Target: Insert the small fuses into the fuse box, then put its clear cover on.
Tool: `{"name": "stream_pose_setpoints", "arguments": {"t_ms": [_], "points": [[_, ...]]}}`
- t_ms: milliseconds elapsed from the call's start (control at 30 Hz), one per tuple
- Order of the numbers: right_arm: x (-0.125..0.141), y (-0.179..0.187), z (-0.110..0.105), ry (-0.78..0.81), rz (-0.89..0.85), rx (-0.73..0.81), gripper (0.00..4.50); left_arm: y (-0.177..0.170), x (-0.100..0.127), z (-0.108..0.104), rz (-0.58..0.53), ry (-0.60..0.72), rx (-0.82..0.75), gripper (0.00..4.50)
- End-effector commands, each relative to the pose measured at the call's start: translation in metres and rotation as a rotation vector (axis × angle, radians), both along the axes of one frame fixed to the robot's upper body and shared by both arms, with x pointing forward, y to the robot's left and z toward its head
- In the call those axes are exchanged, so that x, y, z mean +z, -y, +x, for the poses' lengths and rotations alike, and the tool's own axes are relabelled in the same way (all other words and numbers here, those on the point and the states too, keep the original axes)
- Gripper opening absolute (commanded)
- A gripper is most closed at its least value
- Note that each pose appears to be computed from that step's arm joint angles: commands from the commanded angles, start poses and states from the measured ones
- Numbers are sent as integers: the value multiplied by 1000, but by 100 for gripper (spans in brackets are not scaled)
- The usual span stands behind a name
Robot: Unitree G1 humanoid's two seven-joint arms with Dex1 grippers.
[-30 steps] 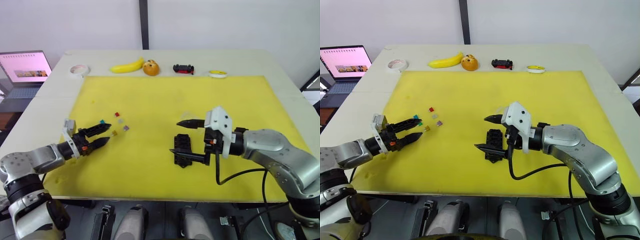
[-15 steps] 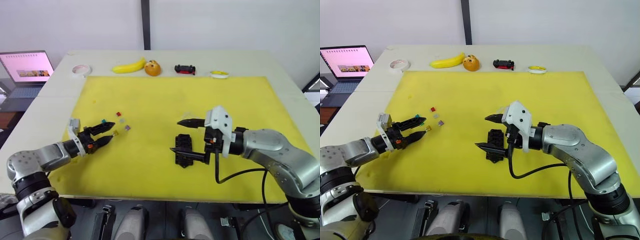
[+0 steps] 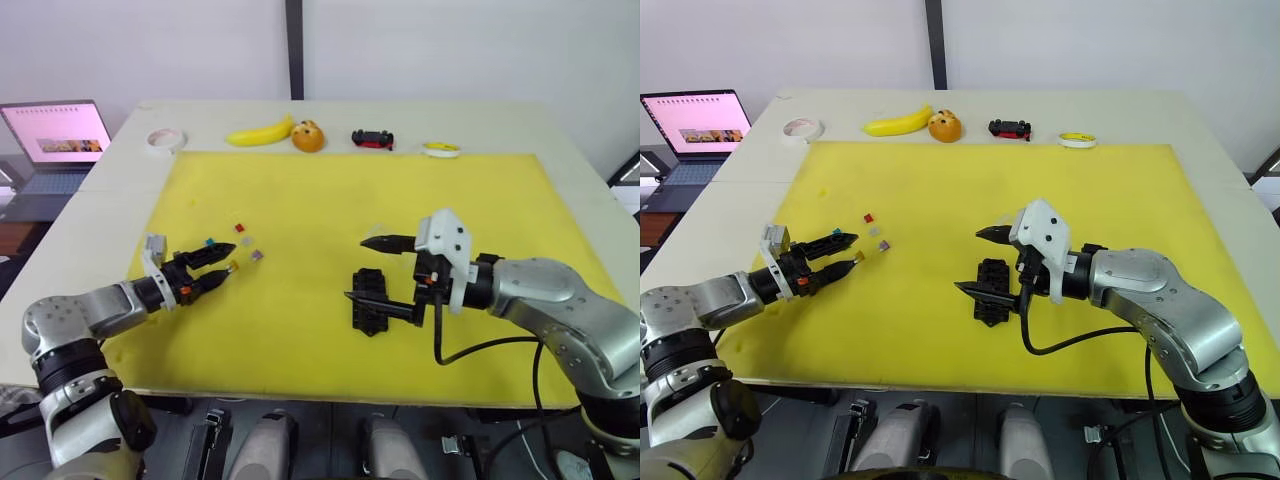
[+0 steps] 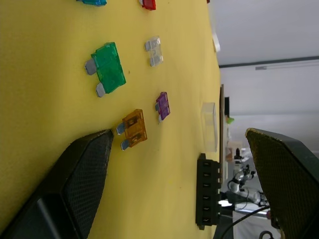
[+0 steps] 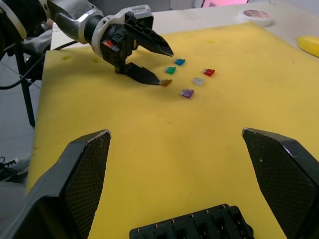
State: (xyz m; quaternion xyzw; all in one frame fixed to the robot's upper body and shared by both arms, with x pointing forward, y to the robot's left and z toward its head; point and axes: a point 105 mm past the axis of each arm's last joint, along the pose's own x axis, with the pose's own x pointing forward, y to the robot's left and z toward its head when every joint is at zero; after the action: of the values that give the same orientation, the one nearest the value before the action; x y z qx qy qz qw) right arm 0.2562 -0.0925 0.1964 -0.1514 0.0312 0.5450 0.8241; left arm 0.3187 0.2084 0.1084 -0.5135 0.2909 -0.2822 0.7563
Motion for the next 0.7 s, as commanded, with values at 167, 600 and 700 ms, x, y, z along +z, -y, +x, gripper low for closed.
{"name": "stream_pose_setpoints", "arguments": {"t_ms": [167, 600, 700], "points": [[11, -3, -4, 54, -7, 20, 450, 18, -18, 4, 2, -66, -53, 447], [11, -1, -4, 52, -8, 16, 450, 29, -19, 3, 30, -46, -91, 447], [11, 0, -4, 50, -7, 15, 450, 29, -20, 4, 24, -36, -85, 447]]}}
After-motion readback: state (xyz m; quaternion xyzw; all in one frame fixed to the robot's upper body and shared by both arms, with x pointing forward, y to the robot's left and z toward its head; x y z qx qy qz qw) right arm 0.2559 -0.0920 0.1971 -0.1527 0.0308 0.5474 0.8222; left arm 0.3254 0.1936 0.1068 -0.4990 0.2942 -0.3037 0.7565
